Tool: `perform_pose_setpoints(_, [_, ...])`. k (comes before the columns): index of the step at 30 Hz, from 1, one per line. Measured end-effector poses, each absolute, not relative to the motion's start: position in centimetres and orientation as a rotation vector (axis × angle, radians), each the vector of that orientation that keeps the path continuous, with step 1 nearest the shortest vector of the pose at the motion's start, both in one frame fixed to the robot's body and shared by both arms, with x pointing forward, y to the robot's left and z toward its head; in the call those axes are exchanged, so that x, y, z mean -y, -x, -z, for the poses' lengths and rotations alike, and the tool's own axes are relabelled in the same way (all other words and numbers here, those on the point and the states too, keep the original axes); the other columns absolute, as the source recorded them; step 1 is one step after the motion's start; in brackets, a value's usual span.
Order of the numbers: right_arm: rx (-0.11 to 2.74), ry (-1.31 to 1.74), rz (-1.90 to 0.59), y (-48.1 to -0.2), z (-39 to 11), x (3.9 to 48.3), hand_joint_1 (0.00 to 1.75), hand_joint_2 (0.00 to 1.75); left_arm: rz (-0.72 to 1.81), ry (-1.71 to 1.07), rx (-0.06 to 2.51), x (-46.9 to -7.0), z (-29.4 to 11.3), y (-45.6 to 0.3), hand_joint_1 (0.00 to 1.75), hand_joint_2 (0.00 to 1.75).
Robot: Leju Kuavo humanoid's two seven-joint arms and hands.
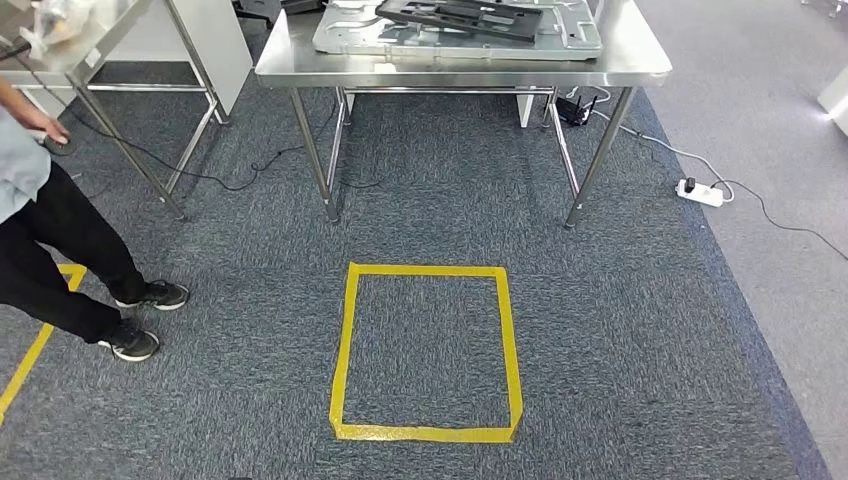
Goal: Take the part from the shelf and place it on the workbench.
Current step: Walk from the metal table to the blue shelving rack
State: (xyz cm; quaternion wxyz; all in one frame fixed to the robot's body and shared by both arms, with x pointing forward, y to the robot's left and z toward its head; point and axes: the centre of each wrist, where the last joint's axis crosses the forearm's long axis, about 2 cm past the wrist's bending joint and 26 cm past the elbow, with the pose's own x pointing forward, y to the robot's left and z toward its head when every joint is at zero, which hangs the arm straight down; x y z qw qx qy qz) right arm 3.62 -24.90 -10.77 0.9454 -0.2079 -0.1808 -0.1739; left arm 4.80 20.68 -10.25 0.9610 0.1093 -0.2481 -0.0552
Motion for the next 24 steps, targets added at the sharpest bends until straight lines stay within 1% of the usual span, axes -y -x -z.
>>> perform_pose_setpoints(24, [0.343, 0.379, 0.313, -3.3, 10.7, 23.8, 0.00, 0.00, 0.104, -0.228, 0.491, -20.8, 10.3, -4.4, 0.00, 0.00])
